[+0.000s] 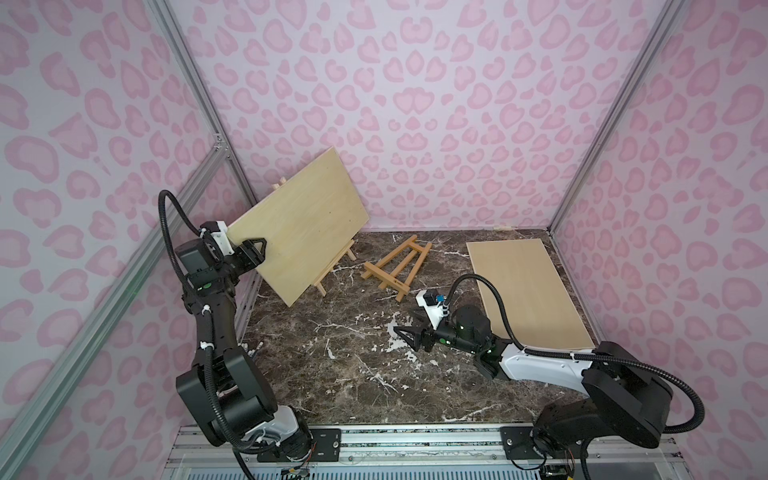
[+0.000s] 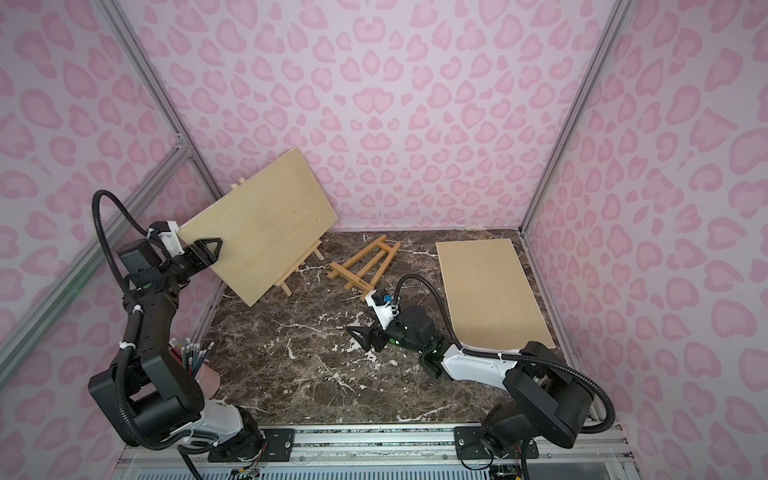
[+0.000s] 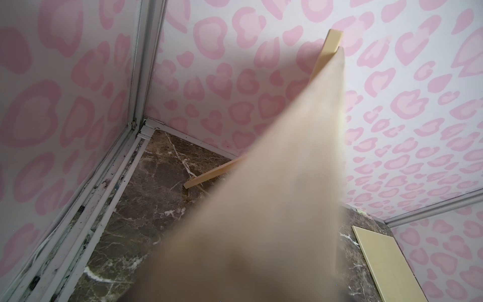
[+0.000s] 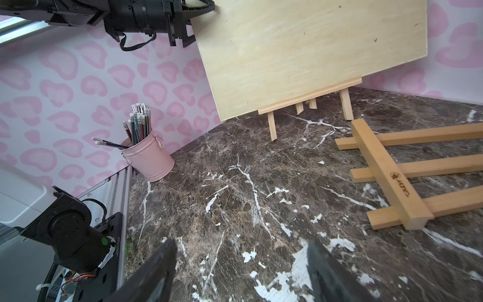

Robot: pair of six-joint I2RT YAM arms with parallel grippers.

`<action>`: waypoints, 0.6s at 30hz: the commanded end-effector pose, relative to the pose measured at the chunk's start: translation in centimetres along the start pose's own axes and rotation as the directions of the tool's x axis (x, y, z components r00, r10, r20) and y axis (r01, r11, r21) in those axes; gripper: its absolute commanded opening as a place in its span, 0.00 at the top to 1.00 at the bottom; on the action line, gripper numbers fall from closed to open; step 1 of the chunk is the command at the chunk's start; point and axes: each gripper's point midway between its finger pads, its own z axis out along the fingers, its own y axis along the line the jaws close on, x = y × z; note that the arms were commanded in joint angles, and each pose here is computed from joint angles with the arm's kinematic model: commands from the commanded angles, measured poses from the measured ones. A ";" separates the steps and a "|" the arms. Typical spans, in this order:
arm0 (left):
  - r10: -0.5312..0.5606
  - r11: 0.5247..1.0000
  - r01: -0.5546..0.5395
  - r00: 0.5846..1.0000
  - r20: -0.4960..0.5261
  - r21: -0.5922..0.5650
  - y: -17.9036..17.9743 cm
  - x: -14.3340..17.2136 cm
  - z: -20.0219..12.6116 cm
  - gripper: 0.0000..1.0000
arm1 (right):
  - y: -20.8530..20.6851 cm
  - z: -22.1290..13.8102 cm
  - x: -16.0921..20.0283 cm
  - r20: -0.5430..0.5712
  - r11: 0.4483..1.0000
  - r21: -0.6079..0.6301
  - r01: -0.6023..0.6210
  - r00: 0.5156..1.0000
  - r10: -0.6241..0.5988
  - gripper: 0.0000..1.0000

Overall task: Disassemble the easel
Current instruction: Pick up the drawing board from the easel.

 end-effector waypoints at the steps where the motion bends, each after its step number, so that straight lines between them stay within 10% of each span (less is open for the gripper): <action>1: 0.064 0.998 -0.064 0.998 0.013 0.020 -0.3 -0.1 0.0 0.51 | 0.4 0.2 -0.5 0.019 1.000 -0.021 0.018 1.000 -0.017 0.21; 6: 0.081 0.996 -0.081 0.997 0.018 -0.027 0.5 0.3 -0.3 0.85 | 0.6 0.5 -0.2 0.004 0.999 -0.037 0.016 1.000 -0.015 0.21; 18: 0.116 0.993 -0.119 0.989 0.094 0.016 -2.2 -2.0 -2.2 0.97 | 1.0 1.1 0.3 -0.023 0.999 -0.046 0.026 0.999 -0.027 0.22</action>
